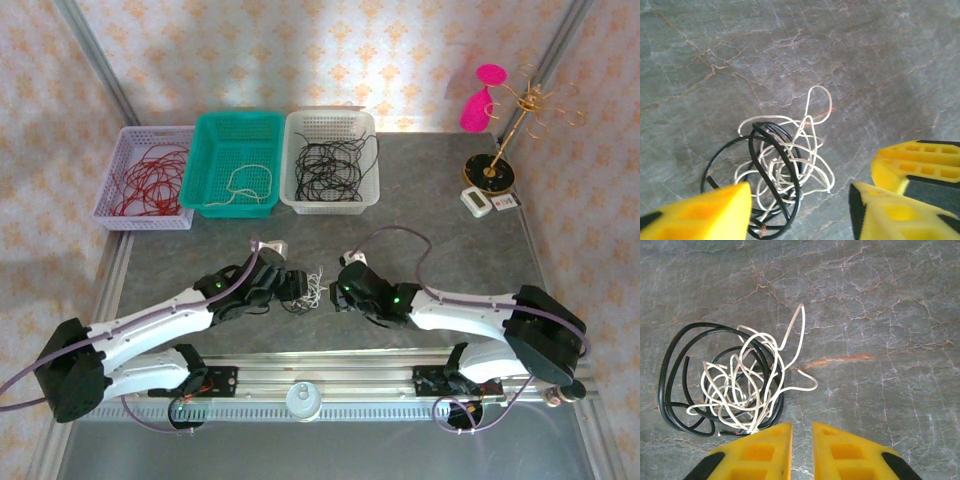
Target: Untangle the cables
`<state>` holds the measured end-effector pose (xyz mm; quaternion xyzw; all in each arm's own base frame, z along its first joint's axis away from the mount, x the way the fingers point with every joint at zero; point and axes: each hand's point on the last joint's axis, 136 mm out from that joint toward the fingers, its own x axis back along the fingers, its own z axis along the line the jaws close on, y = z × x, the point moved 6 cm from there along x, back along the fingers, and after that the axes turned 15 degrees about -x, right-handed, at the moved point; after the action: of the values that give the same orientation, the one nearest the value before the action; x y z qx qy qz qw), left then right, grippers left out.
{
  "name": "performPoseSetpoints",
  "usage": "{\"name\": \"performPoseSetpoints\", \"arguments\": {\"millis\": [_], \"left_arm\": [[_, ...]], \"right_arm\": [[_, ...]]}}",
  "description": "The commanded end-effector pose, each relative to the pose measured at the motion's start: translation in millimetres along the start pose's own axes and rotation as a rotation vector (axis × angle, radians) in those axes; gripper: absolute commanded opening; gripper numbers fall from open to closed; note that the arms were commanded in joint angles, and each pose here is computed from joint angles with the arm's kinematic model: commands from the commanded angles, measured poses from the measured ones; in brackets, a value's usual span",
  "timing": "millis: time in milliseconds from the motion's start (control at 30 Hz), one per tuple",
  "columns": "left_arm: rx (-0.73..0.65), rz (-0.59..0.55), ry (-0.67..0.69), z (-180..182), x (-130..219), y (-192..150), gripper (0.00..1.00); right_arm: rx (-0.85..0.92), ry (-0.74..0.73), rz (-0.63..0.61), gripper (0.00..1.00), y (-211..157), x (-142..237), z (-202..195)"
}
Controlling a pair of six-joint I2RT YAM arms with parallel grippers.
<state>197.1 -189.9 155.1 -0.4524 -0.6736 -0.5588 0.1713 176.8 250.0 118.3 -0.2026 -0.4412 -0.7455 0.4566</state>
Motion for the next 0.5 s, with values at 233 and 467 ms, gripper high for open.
{"name": "performPoseSetpoints", "arguments": {"millis": [233,467], "left_arm": [[0.034,0.031,0.113,-11.3,-9.6,13.8,0.46],[0.032,0.105,0.191,-9.1,-17.9,5.5,0.43]], "right_arm": [[-0.045,0.09,-0.032,0.2,0.1,-2.7,3.7],[-0.034,0.073,-0.046,0.22,-1.3,-2.5,-2.6]]}}
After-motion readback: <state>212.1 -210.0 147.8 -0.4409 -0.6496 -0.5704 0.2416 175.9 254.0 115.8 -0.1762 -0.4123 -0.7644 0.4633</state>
